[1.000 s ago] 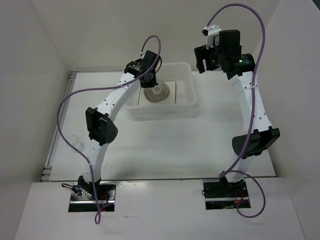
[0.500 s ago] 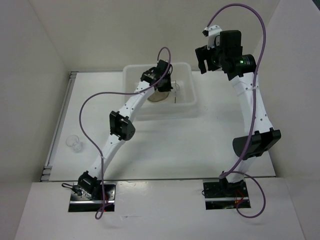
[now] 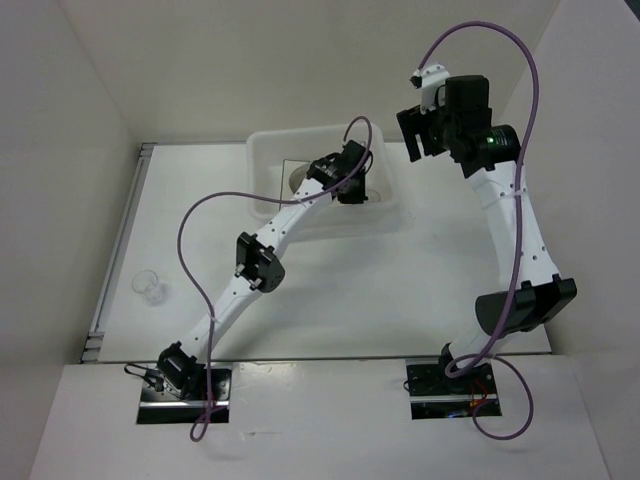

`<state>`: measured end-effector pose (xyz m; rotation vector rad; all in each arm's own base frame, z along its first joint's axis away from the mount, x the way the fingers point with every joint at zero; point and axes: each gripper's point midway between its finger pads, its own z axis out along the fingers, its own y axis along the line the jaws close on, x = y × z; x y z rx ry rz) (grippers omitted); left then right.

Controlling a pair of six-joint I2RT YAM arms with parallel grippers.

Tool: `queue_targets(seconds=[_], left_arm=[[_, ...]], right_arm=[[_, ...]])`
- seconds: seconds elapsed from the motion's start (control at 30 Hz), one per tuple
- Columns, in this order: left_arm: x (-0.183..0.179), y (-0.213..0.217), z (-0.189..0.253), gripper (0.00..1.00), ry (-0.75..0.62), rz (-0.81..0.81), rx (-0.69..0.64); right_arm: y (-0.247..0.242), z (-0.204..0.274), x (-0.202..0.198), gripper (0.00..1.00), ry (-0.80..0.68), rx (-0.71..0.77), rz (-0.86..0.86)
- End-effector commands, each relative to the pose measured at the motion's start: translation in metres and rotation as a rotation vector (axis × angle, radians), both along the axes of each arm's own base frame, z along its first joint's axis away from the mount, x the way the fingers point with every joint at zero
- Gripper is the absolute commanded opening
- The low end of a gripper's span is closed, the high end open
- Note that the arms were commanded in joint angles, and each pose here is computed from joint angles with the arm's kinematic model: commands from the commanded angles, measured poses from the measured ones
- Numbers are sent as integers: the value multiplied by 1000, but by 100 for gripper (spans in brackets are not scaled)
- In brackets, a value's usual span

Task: Place the mixed dishes into the plastic bin

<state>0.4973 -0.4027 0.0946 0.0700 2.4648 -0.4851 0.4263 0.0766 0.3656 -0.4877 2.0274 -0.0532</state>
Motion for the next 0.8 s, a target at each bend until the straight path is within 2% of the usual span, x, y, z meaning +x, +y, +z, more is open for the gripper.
queue_targets(seconds=[0.0, 0.1, 0.13, 0.2, 0.23, 0.3, 0.33, 0.4, 0.43, 0.5, 0.57, 0.6, 0.63, 0.73, 0.77], left_arm=[[4, 9, -7, 19, -4, 26, 25], [6, 9, 2, 34, -23, 32, 19], [6, 9, 8, 45, -31, 32, 13], [8, 8, 29, 51, -62, 33, -12], [8, 11, 52, 56, -101, 35, -24], [15, 23, 84, 59, -157, 76, -32], [17, 34, 119, 63, -208, 101, -58], [24, 57, 155, 67, -274, 152, -65], [18, 63, 195, 67, -333, 163, -106], [18, 93, 232, 70, -401, 224, -101], [2, 126, 281, 74, -469, 276, -94], [-8, 165, 306, 77, -499, 361, -62], [-13, 185, 308, 77, -485, 407, -35], [-38, 269, 313, 86, -408, 605, 59], [-45, 284, 297, 86, -344, 646, 104]], right_arm=[[-6, 29, -11, 82, -102, -9, -11], [-7, 28, -17, 83, -100, -9, -11], [-7, 23, -17, 83, -87, -12, -11], [-7, 18, -18, 83, -81, -13, -11], [-8, 22, -20, 83, -93, -19, -7], [-11, 23, -23, 83, -95, -23, -16], [-11, 23, -23, 83, -95, -24, -16], [-11, 23, -23, 83, -95, -24, -16], [-11, 23, -23, 83, -95, -24, -16], [-10, 23, -20, 83, -95, -24, -16], [-7, 22, -13, 83, -91, -19, -7], [-7, 27, -13, 83, -103, -17, -7], [-4, 25, -8, 83, -97, -14, 1], [0, 30, 2, 83, -106, 1, 7], [1, 37, 4, 83, -123, 5, 7]])
